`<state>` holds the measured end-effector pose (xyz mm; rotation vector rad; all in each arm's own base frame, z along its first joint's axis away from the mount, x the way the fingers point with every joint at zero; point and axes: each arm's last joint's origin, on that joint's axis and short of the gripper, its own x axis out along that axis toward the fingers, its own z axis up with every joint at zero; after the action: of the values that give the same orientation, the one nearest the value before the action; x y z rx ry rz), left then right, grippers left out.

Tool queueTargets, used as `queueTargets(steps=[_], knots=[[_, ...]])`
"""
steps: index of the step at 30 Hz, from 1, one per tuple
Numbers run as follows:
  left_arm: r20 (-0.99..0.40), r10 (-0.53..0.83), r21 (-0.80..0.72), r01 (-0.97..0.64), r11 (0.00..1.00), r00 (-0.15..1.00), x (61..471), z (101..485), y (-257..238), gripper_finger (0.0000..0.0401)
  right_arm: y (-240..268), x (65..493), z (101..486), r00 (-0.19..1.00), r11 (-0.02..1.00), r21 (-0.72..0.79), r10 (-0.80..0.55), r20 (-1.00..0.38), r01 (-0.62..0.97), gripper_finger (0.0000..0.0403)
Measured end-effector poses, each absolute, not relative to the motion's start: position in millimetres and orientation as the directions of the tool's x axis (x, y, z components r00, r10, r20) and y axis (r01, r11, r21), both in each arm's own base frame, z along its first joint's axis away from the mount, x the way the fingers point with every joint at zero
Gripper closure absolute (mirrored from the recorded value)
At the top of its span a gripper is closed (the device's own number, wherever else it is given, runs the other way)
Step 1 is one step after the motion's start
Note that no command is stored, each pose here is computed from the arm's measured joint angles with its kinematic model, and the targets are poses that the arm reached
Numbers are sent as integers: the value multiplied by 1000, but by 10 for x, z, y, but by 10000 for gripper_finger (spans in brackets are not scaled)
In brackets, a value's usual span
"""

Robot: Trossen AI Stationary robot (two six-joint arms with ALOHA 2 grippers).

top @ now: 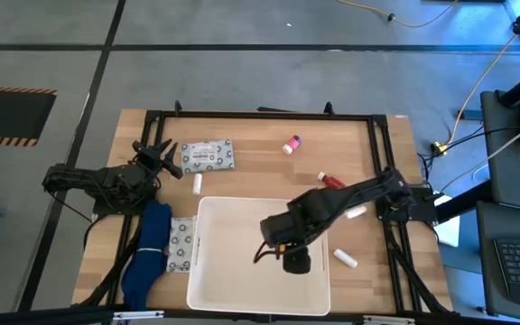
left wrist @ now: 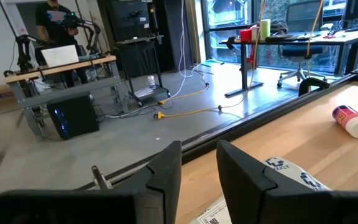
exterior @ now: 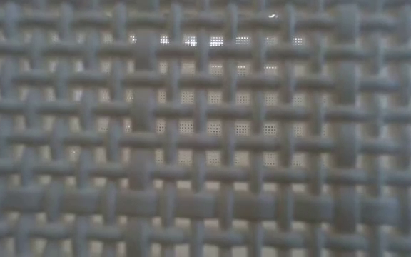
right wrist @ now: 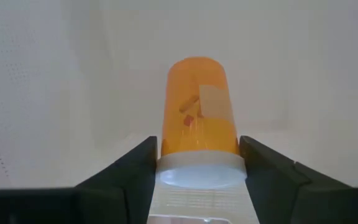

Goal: Pick & place medical supplies in basket/bin
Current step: Put the orange pill bottle into the white bin

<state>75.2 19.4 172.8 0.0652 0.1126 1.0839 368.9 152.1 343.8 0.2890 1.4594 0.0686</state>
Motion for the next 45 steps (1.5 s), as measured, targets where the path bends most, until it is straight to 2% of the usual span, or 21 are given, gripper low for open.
queueTargets(steps=[8, 13, 21, 32, 45], knots=[[-60, 885, 108, -878, 466, 463, 752, 1728, 194, 303, 1534, 3979, 2948, -49, 935, 305, 319, -947, 182, 196], [-60, 885, 109, -878, 466, 463, 752, 1727, 194, 303, 1570, 4114, 2621, -123, 938, 278, 306, -944, 205, 196], [-60, 884, 106, -878, 467, 463, 752, 1727, 193, 303, 1531, 4268, 2217, -208, 917, 225, 303, -930, 330, 196], [-60, 884, 106, -878, 467, 463, 752, 1727, 194, 303, 1491, 4344, 2015, -280, 867, 317, 437, -855, 385, 196], [-60, 884, 109, -878, 467, 463, 752, 1727, 194, 303, 1539, 4330, 1996, -281, 884, 291, 403, -871, 365, 196]])
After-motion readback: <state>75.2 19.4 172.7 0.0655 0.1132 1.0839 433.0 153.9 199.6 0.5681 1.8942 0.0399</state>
